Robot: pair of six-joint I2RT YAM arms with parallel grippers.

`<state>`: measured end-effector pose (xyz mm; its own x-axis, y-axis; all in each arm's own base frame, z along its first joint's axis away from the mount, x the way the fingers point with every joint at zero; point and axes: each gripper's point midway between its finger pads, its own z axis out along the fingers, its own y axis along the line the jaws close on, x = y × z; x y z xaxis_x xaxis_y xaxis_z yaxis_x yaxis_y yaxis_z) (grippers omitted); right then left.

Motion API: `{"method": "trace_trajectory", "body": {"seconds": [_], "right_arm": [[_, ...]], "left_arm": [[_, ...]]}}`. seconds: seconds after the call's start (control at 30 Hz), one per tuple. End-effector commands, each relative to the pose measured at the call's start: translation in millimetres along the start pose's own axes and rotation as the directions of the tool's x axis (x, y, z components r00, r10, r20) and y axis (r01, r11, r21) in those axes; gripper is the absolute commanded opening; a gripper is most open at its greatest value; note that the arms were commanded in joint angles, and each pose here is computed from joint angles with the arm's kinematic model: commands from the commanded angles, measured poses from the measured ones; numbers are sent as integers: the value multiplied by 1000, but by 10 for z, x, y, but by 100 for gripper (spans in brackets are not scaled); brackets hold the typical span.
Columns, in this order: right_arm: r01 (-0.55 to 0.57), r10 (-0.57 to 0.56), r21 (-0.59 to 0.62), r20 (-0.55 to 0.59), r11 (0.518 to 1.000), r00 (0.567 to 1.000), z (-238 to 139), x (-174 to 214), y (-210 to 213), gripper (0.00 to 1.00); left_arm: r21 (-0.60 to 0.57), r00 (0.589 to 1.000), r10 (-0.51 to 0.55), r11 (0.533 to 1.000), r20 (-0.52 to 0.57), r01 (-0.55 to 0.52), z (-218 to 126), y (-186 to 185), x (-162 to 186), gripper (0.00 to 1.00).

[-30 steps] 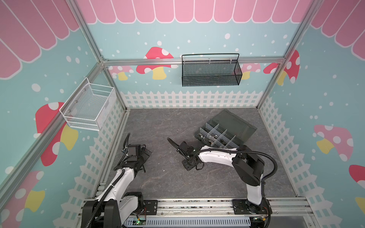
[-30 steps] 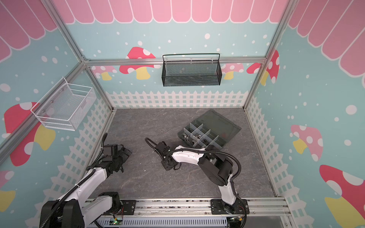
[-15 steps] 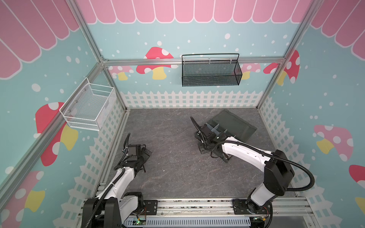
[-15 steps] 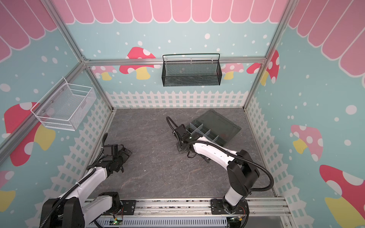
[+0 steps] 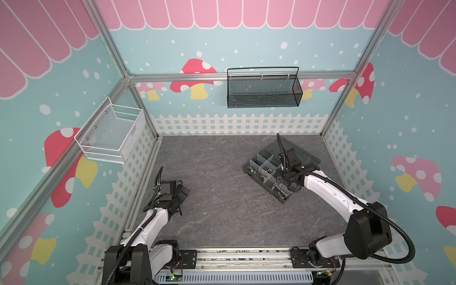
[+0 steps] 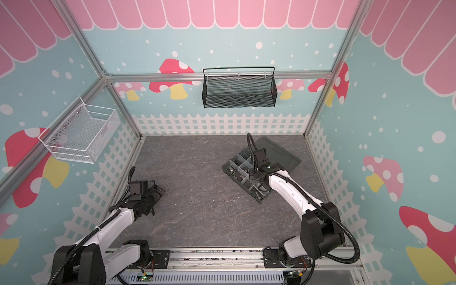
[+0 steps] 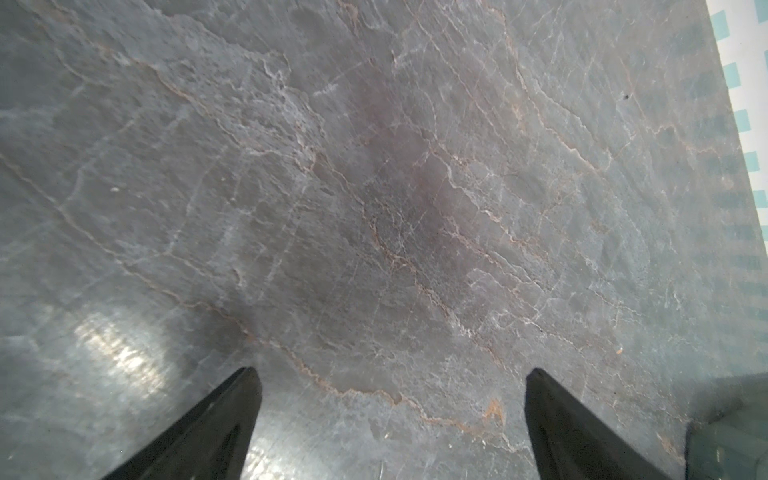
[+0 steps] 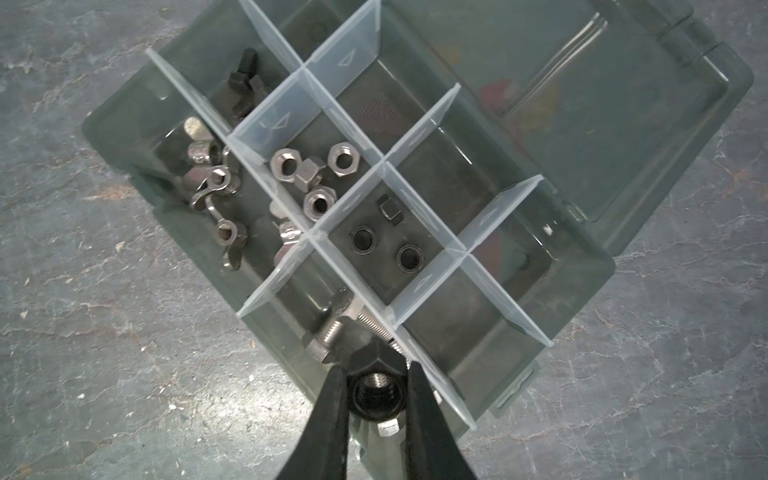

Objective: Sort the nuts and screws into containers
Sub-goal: 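Lift and carry the black nut with the right gripper to the box, then open the right gripper to drop the nut into the black-nut compartment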

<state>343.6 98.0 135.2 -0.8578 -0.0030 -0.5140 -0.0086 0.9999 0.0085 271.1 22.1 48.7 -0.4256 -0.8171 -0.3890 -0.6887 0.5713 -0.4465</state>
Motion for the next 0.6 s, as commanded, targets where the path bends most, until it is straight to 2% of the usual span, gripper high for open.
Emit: {"method": "trace_trajectory", "body": {"seconds": [0.0, 0.2, 0.4, 0.43, 0.57], "right_arm": [[-17, 18, -72, 4, 997, 1000, 76, -36, 12, 0], [-51, 50, -124, -8, 991, 999, 256, -105, -1, 0], [-50, 44, -127, -47, 991, 998, 472, -89, 3, 0], [-49, 43, -132, -47, 990, 998, 492, -91, 12, 1], [-46, 37, -168, -58, 985, 998, 563, -61, 74, 17]], "left_arm": [[29, 1000, 8, 1000, 19, -8, -36, -112, -92, 100], [31, 1000, 5, 1000, 26, -6, -46, -119, -109, 100], [22, 1000, 15, 1000, 27, -16, -43, -100, -108, 100], [20, 999, 18, 1000, 26, -19, -45, -96, -106, 100], [9, 999, 23, 1000, 32, -23, -51, -62, -106, 100]]}}
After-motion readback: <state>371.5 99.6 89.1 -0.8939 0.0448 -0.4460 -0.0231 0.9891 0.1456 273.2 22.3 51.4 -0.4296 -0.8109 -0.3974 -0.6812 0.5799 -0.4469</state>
